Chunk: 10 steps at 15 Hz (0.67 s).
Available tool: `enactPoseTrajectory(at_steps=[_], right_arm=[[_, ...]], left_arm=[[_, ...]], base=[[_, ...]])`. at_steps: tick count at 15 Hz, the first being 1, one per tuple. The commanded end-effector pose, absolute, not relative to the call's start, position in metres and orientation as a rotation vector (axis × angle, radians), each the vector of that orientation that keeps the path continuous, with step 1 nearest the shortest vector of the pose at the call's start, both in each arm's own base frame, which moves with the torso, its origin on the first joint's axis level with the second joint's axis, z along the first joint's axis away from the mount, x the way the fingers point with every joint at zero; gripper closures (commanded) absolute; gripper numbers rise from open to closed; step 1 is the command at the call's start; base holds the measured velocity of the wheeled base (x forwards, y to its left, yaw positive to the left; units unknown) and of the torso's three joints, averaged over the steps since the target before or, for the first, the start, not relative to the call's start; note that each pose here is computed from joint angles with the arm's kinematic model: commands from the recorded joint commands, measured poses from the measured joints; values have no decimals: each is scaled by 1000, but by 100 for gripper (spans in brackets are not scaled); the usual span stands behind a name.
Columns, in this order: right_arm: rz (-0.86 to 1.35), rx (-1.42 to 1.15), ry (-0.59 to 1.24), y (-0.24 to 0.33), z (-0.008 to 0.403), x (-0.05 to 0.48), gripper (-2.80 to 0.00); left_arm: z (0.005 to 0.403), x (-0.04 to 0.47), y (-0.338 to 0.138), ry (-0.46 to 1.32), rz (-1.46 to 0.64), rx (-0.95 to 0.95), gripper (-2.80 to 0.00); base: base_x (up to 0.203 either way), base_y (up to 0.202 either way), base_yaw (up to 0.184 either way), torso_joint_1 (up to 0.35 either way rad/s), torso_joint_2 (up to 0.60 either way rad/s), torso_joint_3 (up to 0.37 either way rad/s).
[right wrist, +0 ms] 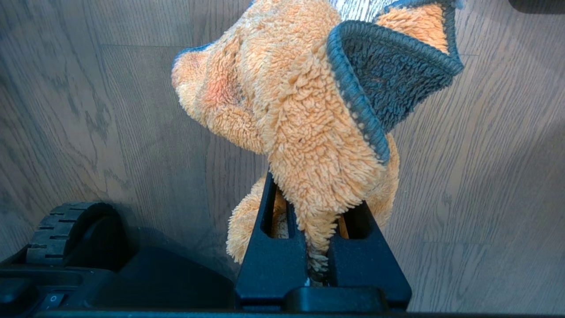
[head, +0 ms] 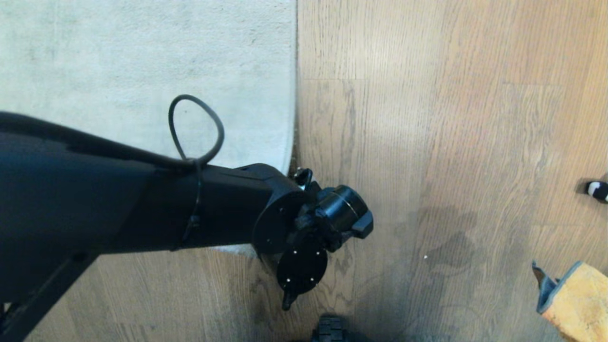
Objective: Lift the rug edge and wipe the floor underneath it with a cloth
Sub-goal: Lift up the carpet
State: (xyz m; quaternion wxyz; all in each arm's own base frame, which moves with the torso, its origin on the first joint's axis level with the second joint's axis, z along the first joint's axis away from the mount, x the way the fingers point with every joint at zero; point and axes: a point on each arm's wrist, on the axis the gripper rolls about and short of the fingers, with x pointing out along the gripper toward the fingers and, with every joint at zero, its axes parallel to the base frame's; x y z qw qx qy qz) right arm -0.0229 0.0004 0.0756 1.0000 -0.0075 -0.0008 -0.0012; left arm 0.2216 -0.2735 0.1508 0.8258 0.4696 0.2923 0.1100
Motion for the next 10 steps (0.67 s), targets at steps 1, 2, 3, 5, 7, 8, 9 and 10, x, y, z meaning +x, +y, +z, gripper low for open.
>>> enactPoseTrajectory(at_steps=[1,2,3,5,7,8,9,10], right_arm=[[-2,-15,0,0,75,-23,0],[-2,-15,0,0,75,-23,0],[-2,-15,0,0,75,-23,0],[-2,-15,0,0,75,-23,0],[-2,-15,0,0,75,-23,0],[-2,-15,0,0,75,-23,0],[-2,-15,0,0,75,-23,0],[-2,-15,0,0,75,-23,0]], left_arm=[[146,219,-270,625,238,1014,-280],[143,218,-269,626,238,1015,-280],[141,218,-268,627,239,1017,-280],[138,218,-266,629,242,1019,-280],[138,219,-265,631,247,1016,-280],[138,220,-265,631,249,1016,-280],[138,220,-264,632,251,1015,0],[138,221,-264,633,254,1012,0]], base=[[0,0,0,0,0,0],[0,0,0,0,0,0],[0,0,0,0,0,0],[0,0,0,0,0,0],[0,0,0,0,0,0],[0,0,0,0,0,0],[0,0,0,0,0,0],[0,0,0,0,0,0]])
